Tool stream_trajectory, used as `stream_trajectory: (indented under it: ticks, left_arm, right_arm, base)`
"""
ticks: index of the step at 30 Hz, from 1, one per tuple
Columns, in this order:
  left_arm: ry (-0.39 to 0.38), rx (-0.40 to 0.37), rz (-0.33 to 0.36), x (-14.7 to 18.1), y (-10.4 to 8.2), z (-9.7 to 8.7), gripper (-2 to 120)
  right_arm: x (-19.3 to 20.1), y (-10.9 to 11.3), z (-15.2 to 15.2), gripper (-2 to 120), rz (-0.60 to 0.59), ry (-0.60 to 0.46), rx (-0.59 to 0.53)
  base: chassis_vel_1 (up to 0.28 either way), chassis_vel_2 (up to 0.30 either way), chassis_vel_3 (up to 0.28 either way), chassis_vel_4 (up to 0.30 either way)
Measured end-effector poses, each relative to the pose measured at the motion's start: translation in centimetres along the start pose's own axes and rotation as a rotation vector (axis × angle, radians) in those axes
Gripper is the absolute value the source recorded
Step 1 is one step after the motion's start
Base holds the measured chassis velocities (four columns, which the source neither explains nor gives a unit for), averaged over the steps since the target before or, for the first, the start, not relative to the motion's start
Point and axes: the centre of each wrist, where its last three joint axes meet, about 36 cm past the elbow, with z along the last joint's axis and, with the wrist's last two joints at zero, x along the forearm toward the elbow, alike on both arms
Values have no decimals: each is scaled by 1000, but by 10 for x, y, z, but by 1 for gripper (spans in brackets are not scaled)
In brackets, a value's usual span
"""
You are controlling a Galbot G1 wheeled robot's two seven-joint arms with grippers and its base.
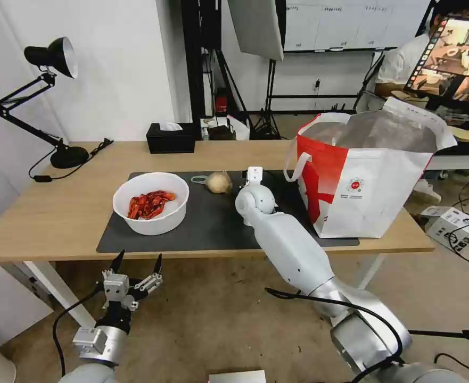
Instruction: Pick up the trash from the table and place it into the takeout bag.
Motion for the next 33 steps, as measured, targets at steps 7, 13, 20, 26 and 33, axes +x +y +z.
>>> stream_trajectory:
  ticks: [7,13,20,26,33]
  left_arm:
    - [1,6,7,-1,-3,2,100]
    - [2,5,8,-2,-4,2,100]
    - [3,5,4,-1,-3,3,100]
    - [5,8,-1,1,-4,3,100]
    - [6,4,-3,2,-4,3,100]
  right_arm:
    - [3,0,4,0,-20,-81,2]
    - [12,3,3,0,-26,-201,3]
    - [45,7,3,0,-59,-354,12]
    - [77,2,10,0,-72,-464,23]
    - [118,-20,21,0,-69,-610,21]
  base:
    - [0,0,0,0]
    - [0,0,0,0]
    - [0,0,0,0]
    - [0,0,0,0]
    - [0,0,0,0]
